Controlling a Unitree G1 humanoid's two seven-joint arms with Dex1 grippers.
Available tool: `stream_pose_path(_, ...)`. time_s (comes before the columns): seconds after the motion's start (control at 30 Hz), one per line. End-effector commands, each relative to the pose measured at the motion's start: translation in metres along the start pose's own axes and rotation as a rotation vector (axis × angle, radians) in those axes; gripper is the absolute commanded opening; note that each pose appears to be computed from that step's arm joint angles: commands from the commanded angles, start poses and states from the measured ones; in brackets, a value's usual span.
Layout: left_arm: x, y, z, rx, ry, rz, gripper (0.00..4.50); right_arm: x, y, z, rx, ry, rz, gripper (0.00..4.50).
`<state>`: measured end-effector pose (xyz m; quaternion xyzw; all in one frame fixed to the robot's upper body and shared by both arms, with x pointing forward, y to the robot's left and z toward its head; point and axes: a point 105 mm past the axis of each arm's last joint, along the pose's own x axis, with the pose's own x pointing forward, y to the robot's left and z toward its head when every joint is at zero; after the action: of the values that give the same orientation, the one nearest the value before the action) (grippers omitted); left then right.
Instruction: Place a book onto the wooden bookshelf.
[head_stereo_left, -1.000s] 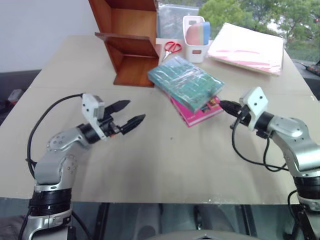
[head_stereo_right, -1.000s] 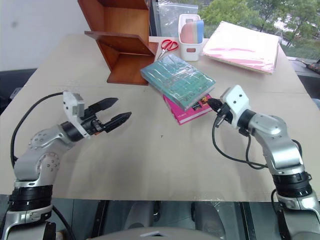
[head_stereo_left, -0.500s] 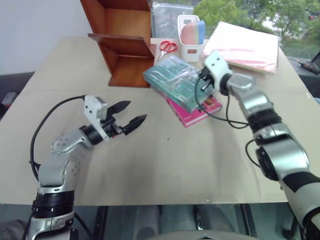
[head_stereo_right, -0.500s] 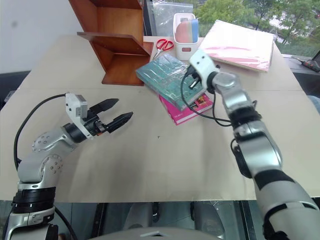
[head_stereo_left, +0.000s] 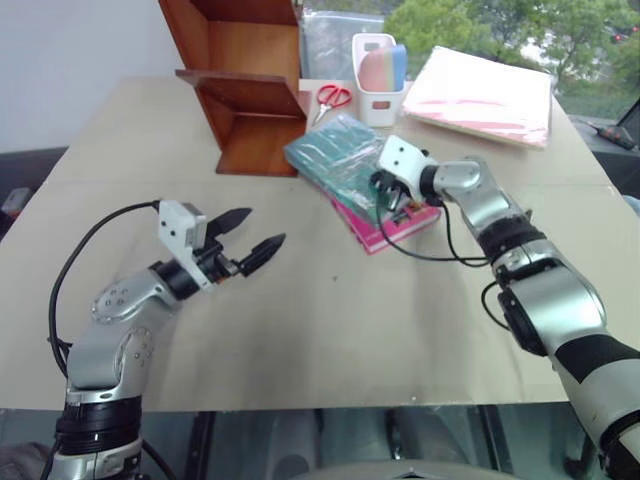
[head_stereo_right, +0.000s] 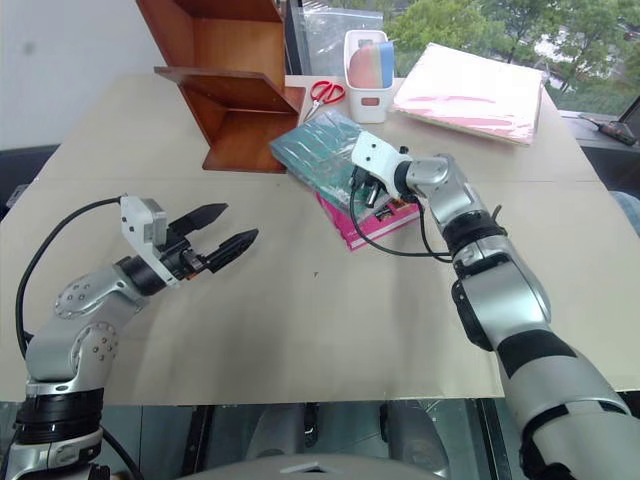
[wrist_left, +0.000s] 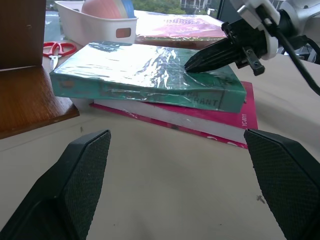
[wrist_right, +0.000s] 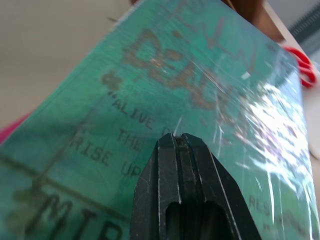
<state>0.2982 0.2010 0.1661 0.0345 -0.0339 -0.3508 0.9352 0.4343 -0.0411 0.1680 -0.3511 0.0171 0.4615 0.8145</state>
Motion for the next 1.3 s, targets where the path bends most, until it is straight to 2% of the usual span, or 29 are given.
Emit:
stream_pose_path(0.03,-0.001,-0.002,0.012,0.051,-0.021,-0.019,4.5,0.007,0.034,-0.026,0.067,0.063,0.119,0.06)
stream_pose_path(0.47,0.004,-0.001,0.011,0.046,-0.01,-0.057,4.5,-0.017,0.051,-0.024,0.054,0.026,0.158,0.06)
stream_pose_path(0.57,0.004,-0.003,0.01,0.038,-0.002,-0.064,4.5,-0.024,0.043,-0.006,0.043,-0.072,0.102,0.06)
stream_pose_path(0.7,0.008,-0.009,0.006,0.02,0.002,-0.076,4.5,-0.051,0.026,0.037,0.074,-0.259,0.021,0.06)
stream_pose_path(0.8,0.013,-0.014,0.003,0.016,0.009,-0.086,4.5,-0.081,0.029,0.059,0.109,-0.364,0.021,0.85)
stream_pose_path(0.97,0.022,-0.015,-0.002,-0.004,0.015,-0.099,4.5,-0.132,0.051,0.065,0.143,-0.4,-0.014,3.21)
stream_pose_path(1.0,0.023,-0.014,-0.003,-0.011,0.015,-0.1,4.5,-0.138,0.055,0.064,0.157,-0.397,-0.015,3.8)
stream_pose_path(1.07,0.026,-0.014,-0.005,-0.063,0.016,-0.106,4.5,-0.155,0.071,0.056,0.169,-0.361,-0.027,4.35)
stream_pose_path(1.17,0.033,-0.016,-0.01,-0.189,0.029,-0.13,4.5,-0.181,0.094,0.039,0.205,-0.286,-0.069,4.35)
stream_pose_path(1.3,0.042,-0.014,-0.017,-0.388,0.048,-0.123,4.5,-0.196,0.107,0.029,0.21,-0.218,-0.127,4.35)
